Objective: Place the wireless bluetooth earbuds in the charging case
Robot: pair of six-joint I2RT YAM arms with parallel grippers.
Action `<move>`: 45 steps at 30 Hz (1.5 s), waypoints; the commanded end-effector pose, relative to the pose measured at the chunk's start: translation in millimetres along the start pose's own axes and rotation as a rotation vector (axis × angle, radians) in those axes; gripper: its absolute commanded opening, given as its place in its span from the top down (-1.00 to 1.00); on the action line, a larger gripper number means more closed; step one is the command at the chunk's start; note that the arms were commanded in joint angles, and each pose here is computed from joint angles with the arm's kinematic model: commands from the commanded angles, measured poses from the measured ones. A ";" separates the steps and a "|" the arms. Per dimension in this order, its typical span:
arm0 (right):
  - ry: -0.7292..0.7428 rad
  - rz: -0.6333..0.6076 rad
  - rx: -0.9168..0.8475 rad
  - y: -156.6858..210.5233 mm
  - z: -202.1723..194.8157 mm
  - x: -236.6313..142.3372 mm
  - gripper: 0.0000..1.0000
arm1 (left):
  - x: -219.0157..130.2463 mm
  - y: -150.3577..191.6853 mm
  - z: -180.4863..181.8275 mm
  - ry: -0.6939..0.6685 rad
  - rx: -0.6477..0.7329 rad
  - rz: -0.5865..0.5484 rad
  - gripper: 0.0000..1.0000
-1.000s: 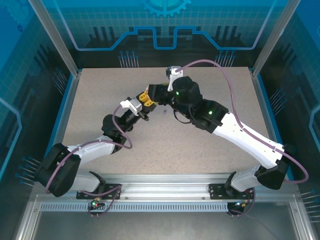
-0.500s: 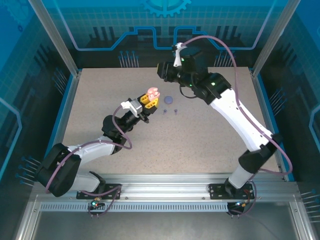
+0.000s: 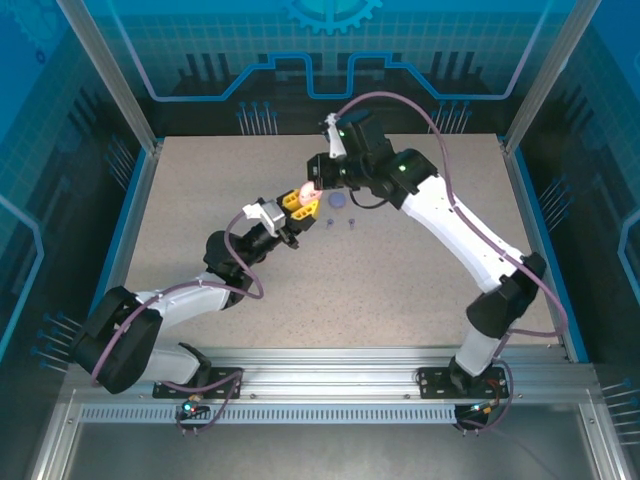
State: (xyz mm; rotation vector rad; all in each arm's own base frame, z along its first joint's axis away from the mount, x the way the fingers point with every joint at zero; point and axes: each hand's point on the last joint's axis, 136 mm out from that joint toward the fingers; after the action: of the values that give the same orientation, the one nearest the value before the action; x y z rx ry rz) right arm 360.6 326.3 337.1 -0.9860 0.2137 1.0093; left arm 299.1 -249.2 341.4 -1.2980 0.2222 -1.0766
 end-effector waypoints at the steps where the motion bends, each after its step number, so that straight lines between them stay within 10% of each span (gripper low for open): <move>1: -0.056 0.006 -0.044 24.4 18.4 -32.2 0.83 | 0.9 3.8 0.7 -0.014 -0.028 0.005 1.00; 15: 0.155 -0.214 0.149 -10.9 -64.8 -63.1 0.28 | -10.4 42.1 6.5 -0.103 -0.229 0.108 1.00; 33: 0.357 -0.031 0.211 58.1 -142.7 23.4 -0.05 | -89.4 183.2 -38.6 -0.284 -0.835 0.775 1.00; 45: 0.459 0.019 0.206 72.3 -165.0 49.3 -0.17 | -111.7 234.9 -73.8 -0.238 -0.968 0.919 0.85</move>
State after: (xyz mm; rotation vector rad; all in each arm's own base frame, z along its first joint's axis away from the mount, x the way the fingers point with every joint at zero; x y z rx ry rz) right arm 369.6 239.4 163.8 -1.0096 0.6980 0.7830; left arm 314.4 -237.8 77.2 -1.8101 1.0892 0.0464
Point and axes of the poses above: each hand's point on the last joint's axis, 136 mm out from that joint toward the fingers, its own x axis out along the fingers, its own z axis along the line the jaws close on, y = z × x, and after that the axes turned 11 degrees about x, right-handed
